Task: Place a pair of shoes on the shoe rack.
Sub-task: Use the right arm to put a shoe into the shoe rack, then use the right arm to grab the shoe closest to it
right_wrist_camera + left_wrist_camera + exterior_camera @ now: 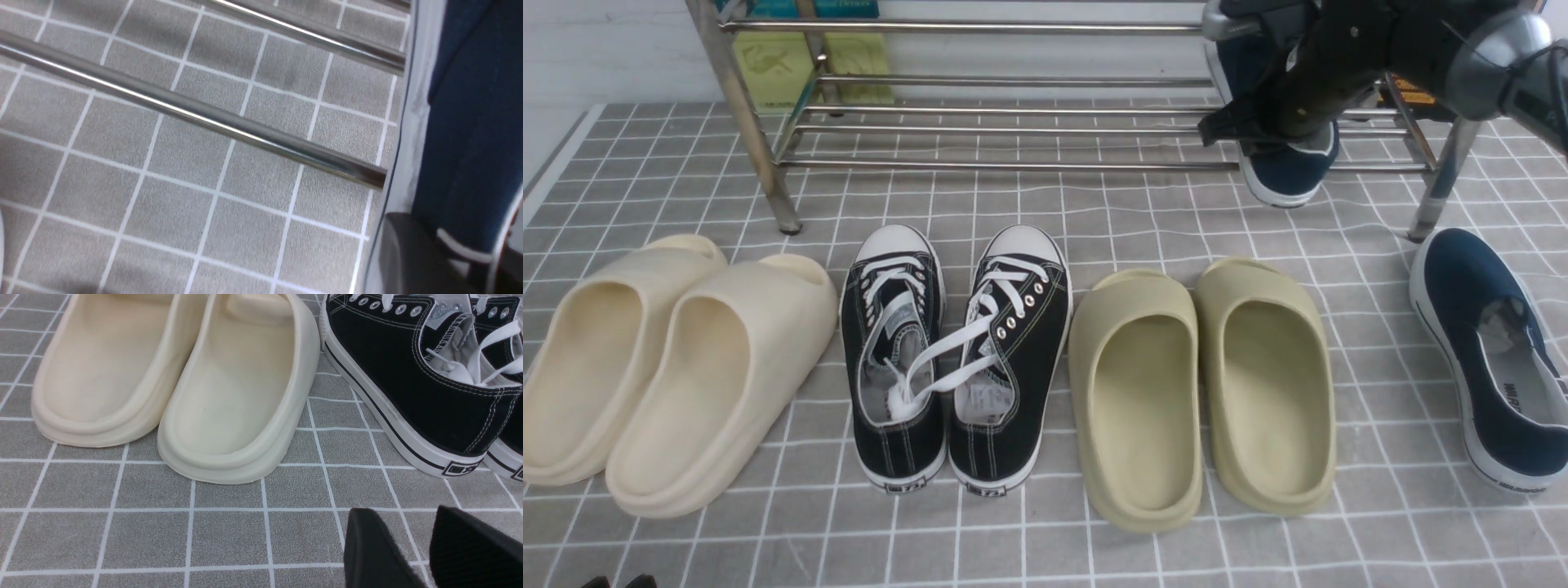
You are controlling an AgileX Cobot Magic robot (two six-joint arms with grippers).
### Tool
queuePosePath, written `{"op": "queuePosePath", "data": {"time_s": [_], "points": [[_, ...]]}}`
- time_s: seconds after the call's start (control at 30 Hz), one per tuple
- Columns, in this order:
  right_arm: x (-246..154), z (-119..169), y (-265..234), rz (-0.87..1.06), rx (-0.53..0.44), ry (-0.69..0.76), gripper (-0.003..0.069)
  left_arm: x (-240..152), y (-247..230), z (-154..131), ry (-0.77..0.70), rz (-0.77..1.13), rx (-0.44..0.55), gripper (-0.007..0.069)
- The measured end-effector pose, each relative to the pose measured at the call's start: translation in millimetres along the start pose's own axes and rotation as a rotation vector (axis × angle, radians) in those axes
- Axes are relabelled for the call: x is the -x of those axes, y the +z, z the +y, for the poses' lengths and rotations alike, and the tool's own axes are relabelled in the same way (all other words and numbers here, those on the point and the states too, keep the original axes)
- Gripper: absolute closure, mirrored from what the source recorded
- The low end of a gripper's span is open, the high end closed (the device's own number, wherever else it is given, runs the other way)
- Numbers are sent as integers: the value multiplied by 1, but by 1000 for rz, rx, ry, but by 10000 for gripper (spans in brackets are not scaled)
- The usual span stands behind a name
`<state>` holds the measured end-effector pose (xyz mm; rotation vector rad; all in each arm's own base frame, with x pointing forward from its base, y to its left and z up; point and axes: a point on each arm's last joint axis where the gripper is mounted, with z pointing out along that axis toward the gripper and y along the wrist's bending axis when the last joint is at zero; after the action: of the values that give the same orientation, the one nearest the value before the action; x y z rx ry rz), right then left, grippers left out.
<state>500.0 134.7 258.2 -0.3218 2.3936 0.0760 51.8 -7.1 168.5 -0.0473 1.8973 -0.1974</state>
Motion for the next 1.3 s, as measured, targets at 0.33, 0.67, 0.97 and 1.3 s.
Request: {"op": "queuePosePath", "data": {"time_s": [0.33, 0.67, 0.97, 1.3], "points": [[11, 2, -33, -3, 35, 36, 86, 0, 0, 0, 0, 0, 0, 387], [41, -5, -206, -214, 29, 35, 82, 0, 0, 0, 0, 0, 0, 387], [22, -10, -325, -288, 26, 93, 97, 0, 0, 0, 0, 0, 0, 387], [-4, -9, -273, -98, 13, 99, 97, 0, 0, 0, 0, 0, 0, 387]]}}
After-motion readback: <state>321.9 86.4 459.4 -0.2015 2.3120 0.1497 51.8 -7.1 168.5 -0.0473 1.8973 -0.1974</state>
